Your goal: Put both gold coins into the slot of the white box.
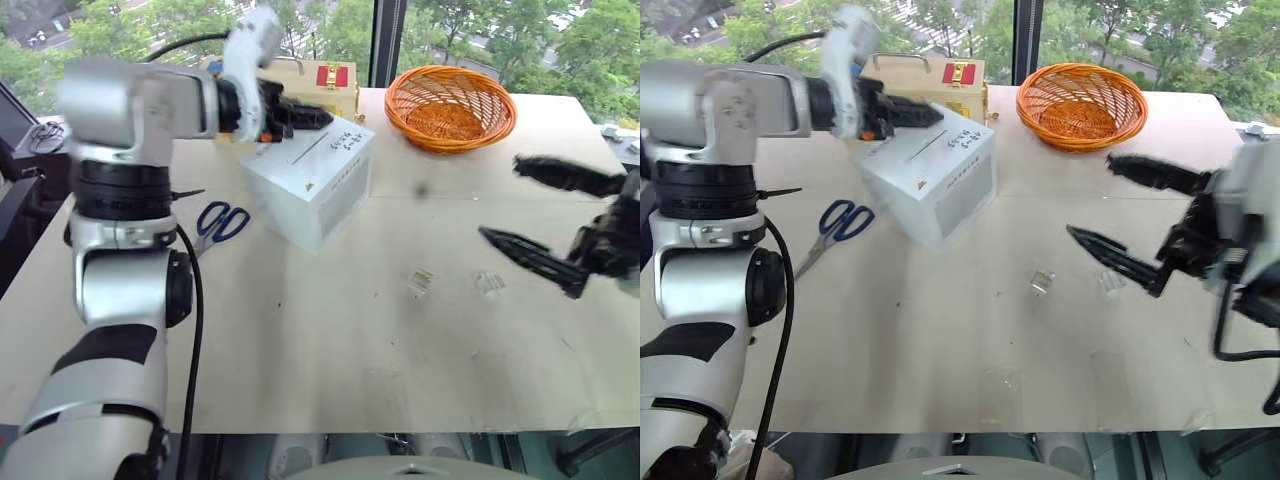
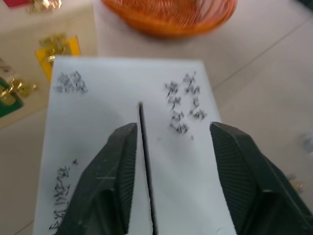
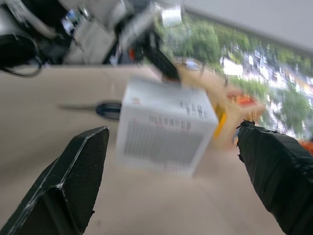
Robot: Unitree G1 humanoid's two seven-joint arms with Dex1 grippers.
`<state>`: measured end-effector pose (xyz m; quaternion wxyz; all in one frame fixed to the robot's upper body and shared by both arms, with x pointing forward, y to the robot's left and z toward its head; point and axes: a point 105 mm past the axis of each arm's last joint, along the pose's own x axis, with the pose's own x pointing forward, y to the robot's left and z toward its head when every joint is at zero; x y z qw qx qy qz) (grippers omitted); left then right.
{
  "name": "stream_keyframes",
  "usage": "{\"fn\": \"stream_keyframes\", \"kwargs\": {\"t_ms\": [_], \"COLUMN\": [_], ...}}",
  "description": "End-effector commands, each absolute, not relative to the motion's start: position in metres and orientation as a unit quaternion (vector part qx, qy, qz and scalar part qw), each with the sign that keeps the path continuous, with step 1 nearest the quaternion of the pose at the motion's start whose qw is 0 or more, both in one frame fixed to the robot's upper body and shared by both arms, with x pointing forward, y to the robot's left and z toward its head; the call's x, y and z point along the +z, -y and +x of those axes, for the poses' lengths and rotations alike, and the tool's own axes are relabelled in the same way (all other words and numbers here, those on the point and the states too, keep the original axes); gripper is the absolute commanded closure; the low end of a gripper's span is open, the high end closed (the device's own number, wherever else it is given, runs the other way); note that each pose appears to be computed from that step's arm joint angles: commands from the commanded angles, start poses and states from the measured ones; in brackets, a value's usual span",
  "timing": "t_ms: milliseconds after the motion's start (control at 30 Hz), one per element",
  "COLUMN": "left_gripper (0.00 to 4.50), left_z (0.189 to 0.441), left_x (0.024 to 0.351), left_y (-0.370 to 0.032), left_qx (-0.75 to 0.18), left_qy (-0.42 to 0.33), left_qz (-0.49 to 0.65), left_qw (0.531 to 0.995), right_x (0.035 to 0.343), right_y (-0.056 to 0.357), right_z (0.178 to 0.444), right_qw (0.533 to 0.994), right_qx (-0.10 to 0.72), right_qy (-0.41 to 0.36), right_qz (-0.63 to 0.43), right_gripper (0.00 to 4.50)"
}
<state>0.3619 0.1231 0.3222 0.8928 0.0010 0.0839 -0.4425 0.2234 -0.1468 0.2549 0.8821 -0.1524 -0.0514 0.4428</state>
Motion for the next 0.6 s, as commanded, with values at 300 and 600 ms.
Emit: {"fn": "stream_keyframes", "kwargs": {"t_ms": [300, 600], "left_gripper": [2.24, 2.24], "left_z": [0.235, 0.234], "left_x": [0.238, 0.202], "left_y": [-0.105, -0.112], "left_qx": [-0.676, -0.644], "left_qy": [-0.039, -0.046], "left_qz": [0.125, 0.116], "left_qw": [0.725, 0.754], "right_x": [0.155, 0.124], "right_y": [0.129, 0.124], "right_z": [0.261, 0.28], "right_qw": [0.901, 0.899], "right_qx": [0.387, 0.367], "right_qy": [-0.104, -0.129], "right_qz": [-0.17, -0.203], "right_gripper": [1.65, 3.57]}}
